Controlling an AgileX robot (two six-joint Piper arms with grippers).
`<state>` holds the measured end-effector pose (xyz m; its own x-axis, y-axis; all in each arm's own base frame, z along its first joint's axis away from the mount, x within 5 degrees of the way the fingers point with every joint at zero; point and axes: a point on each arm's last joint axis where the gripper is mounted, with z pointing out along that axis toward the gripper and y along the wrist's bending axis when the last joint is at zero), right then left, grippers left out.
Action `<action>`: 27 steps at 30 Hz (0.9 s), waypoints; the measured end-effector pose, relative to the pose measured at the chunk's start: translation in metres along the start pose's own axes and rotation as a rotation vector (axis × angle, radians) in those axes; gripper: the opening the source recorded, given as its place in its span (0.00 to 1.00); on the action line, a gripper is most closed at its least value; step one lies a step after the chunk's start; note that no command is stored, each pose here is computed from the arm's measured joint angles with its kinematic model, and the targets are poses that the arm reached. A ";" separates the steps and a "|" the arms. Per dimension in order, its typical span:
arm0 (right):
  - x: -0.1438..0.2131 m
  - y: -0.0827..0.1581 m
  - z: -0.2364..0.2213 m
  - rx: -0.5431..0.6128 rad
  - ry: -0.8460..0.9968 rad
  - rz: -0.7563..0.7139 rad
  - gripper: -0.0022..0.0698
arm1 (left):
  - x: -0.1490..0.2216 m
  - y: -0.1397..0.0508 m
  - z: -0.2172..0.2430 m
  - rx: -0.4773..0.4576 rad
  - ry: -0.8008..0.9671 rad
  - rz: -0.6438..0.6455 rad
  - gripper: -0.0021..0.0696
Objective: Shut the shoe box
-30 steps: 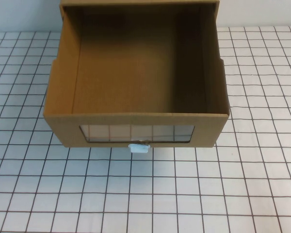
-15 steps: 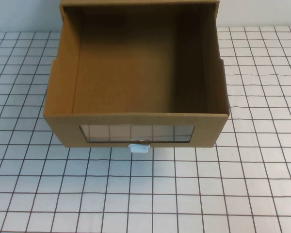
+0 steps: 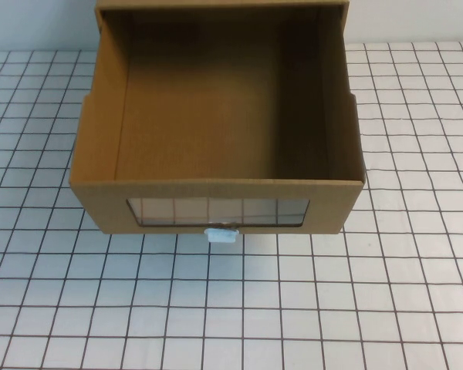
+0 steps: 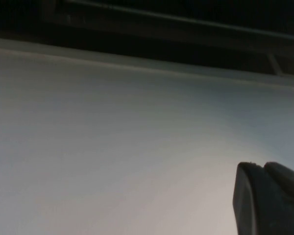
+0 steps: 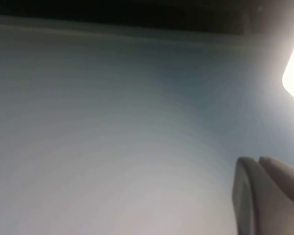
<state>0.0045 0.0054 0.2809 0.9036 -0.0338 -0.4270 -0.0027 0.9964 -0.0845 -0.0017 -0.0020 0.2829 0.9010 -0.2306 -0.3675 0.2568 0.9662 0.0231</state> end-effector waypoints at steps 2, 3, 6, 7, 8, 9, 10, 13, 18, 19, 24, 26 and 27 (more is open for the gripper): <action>-0.003 0.000 0.000 0.000 -0.035 -0.001 0.01 | -0.001 0.000 0.000 0.000 -0.009 0.000 0.02; -0.004 0.000 0.000 0.000 -0.043 -0.001 0.01 | -0.001 0.000 0.000 0.000 -0.009 0.000 0.02; -0.004 0.000 0.000 0.000 -0.044 -0.001 0.01 | -0.001 0.000 0.000 0.000 -0.011 0.000 0.02; -0.004 0.000 0.000 0.000 -0.044 -0.001 0.01 | -0.001 0.000 0.000 0.000 -0.013 0.000 0.02; -0.004 0.000 0.000 0.000 -0.044 -0.001 0.01 | -0.001 0.000 0.000 0.000 -0.013 0.000 0.02; -0.004 0.000 0.000 0.000 -0.044 -0.001 0.01 | -0.001 0.000 0.000 0.000 -0.013 0.000 0.02; -0.004 0.000 0.000 0.000 -0.044 -0.001 0.01 | -0.001 0.000 0.000 0.000 -0.013 0.000 0.02; -0.006 0.000 0.000 0.001 -0.063 -0.001 0.01 | -0.001 0.000 0.000 -0.003 -0.013 0.014 0.02; -0.010 0.000 0.000 0.001 -0.105 0.031 0.01 | -0.003 0.001 0.000 -0.016 -0.028 0.033 0.02; -0.010 0.000 -0.001 0.001 -0.111 0.044 0.01 | -0.003 0.001 0.000 -0.016 -0.033 0.033 0.02; -0.028 -0.003 0.015 0.002 -0.171 0.068 0.01 | -0.014 0.002 0.019 -0.018 -0.009 0.035 0.02; -0.042 -0.005 0.028 0.002 -0.203 0.087 0.01 | -0.022 0.003 0.033 -0.020 0.021 0.042 0.02; -0.049 -0.005 0.033 0.000 -0.212 0.116 0.01 | -0.030 0.003 0.043 -0.019 0.030 0.054 0.02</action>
<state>-0.0254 0.0042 0.3319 0.9671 0.0980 -0.2348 -0.1117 0.9927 -0.0457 -0.0126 0.0026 0.3335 0.9021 -0.1752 -0.3943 0.2013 0.9792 0.0255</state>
